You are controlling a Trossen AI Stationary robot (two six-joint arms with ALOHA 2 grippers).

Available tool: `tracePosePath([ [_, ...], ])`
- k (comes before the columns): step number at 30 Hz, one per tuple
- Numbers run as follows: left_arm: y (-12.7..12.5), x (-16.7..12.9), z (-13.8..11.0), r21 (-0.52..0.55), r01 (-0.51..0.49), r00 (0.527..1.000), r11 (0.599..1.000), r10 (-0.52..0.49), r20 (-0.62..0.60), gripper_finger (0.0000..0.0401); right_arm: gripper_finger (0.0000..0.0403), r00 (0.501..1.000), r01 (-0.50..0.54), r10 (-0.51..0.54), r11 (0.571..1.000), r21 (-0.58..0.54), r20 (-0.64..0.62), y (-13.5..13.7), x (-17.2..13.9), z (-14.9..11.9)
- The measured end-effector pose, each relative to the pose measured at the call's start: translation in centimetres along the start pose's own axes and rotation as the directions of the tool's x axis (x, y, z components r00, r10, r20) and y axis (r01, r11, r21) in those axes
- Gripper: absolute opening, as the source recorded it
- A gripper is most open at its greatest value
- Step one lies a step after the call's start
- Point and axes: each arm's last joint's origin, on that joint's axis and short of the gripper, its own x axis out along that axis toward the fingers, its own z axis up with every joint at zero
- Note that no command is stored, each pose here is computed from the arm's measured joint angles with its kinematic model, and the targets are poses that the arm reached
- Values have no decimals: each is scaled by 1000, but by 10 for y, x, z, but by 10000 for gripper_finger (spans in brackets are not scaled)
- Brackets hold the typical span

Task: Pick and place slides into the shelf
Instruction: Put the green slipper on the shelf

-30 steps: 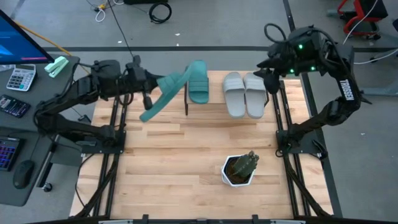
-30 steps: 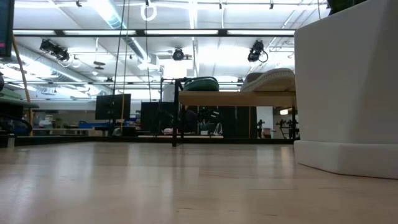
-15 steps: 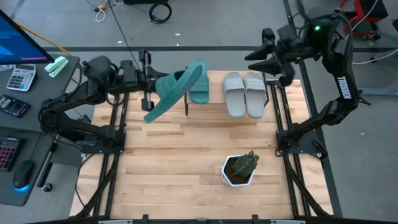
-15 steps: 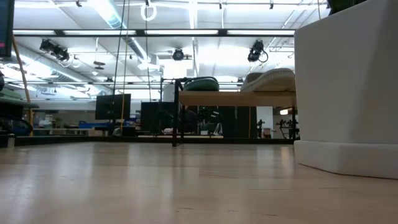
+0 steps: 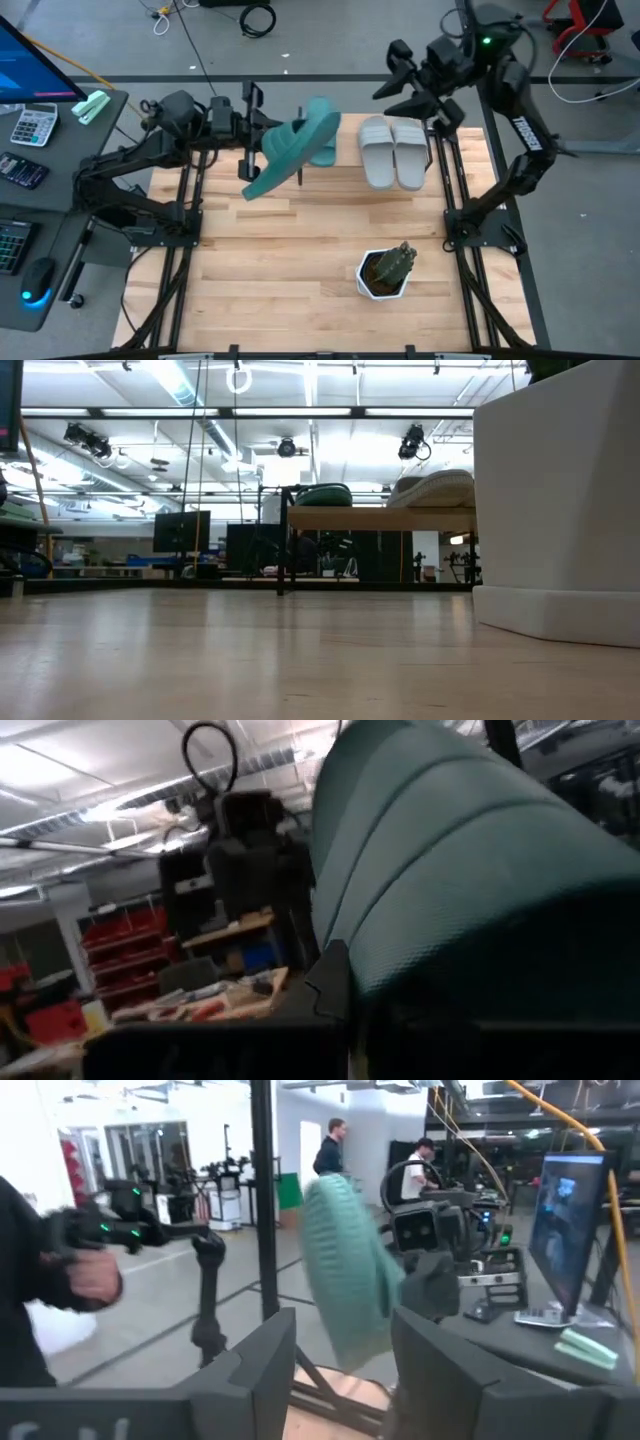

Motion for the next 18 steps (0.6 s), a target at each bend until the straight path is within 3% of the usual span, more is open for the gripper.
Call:
tracePosePath([
  [9,-3,10,-6,-26,27,999,999,-27,29,12,254,1000,-25,24,989,-144,-9,-7,21,-9],
  [14,-3,12,-8,-42,31,999,999,-30,23,12,300,998,39,-28,975,-221,52,-2,28,-1],
  [18,-3,17,-15,-53,39,999,998,-38,9,12,307,995,20,-1,980,-196,98,3,34,4],
])
